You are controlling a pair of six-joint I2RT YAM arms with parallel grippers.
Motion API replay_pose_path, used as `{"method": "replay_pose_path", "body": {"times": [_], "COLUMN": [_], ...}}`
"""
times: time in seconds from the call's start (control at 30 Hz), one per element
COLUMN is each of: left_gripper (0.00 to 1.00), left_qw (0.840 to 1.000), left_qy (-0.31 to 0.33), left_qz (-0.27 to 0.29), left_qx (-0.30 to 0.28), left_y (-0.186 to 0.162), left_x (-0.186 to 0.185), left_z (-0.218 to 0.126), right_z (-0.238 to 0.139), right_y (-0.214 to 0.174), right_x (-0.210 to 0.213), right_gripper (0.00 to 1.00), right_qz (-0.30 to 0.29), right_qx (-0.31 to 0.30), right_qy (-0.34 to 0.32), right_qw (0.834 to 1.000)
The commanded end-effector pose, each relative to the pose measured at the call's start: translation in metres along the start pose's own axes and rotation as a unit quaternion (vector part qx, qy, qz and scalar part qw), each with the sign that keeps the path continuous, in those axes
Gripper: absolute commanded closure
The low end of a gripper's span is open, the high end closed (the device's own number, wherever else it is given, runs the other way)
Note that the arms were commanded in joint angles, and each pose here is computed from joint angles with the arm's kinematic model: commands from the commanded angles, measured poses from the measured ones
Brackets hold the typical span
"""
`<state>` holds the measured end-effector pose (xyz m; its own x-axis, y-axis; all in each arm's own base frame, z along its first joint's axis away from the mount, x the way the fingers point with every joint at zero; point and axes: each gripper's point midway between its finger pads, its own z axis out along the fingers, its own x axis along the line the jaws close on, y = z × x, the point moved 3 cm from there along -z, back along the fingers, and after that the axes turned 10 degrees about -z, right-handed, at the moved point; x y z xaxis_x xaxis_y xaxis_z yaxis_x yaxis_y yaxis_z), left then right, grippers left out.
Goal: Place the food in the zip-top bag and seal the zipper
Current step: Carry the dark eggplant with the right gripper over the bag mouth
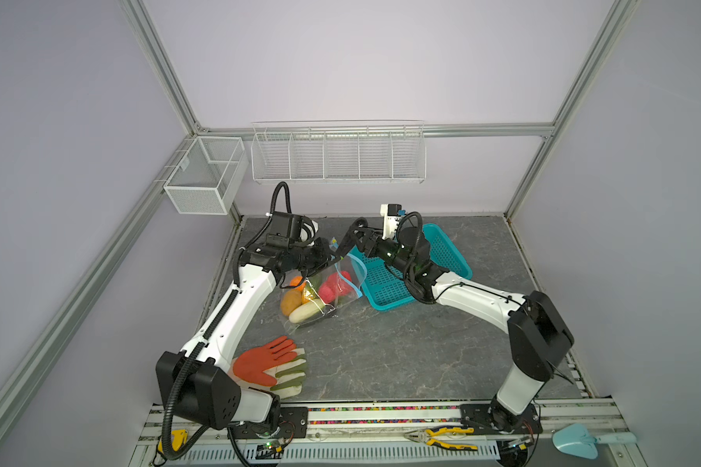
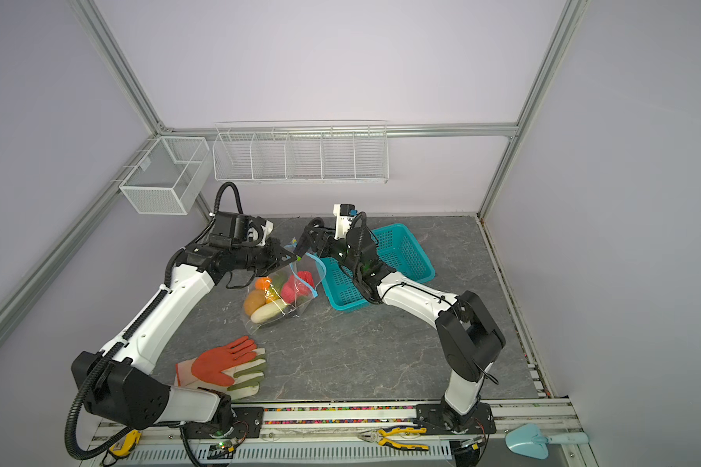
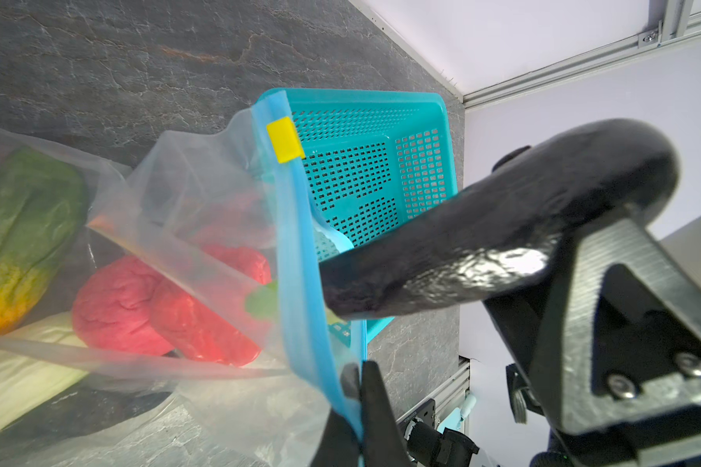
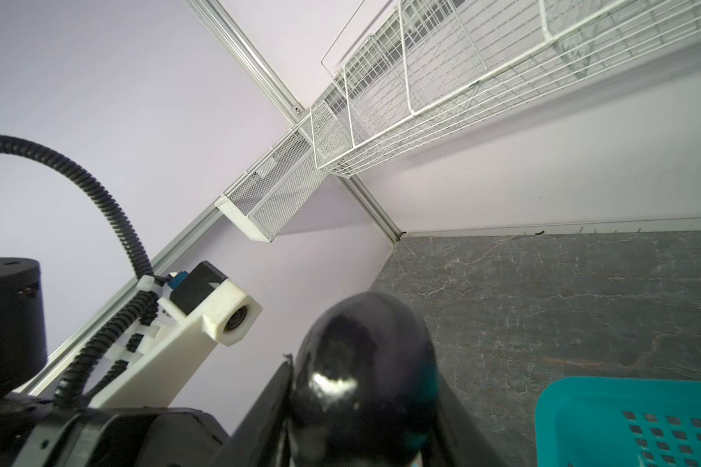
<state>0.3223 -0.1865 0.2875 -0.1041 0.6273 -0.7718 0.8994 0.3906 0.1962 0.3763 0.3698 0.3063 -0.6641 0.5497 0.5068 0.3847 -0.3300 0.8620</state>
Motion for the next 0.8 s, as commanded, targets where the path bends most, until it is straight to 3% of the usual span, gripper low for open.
{"method": "replay_pose_path", "body": {"times": [0.0, 0.47, 0.77], "left_gripper": [1.00, 1.00, 1.00], "left_qw": [0.999, 0.999, 0.999], "left_qy": [-0.023, -0.033, -0.035], "left_qz": [0.014, 0.018, 0.019], "left_qx": [-0.023, -0.019, -0.014], "left_y": [0.007, 0.007, 0.007], "left_x": [-0.019, -0.022, -0.022], "left_z": [-0.016, -0.014, -0.011], "right_z": [0.002, 0.012, 0.022], "right_y": [0.000, -0.037, -0.054], "right_x": [0.008, -0.005, -0.003], "right_gripper": [0.55, 0.53, 0.46], "right_qz": [0.006, 0.066, 0.079], "right_qx": [-0.016, 0.031, 0.064], "right_qy": [0.021, 0.021, 0.021], "right_qw": [1.000, 0.997, 0.995]}}
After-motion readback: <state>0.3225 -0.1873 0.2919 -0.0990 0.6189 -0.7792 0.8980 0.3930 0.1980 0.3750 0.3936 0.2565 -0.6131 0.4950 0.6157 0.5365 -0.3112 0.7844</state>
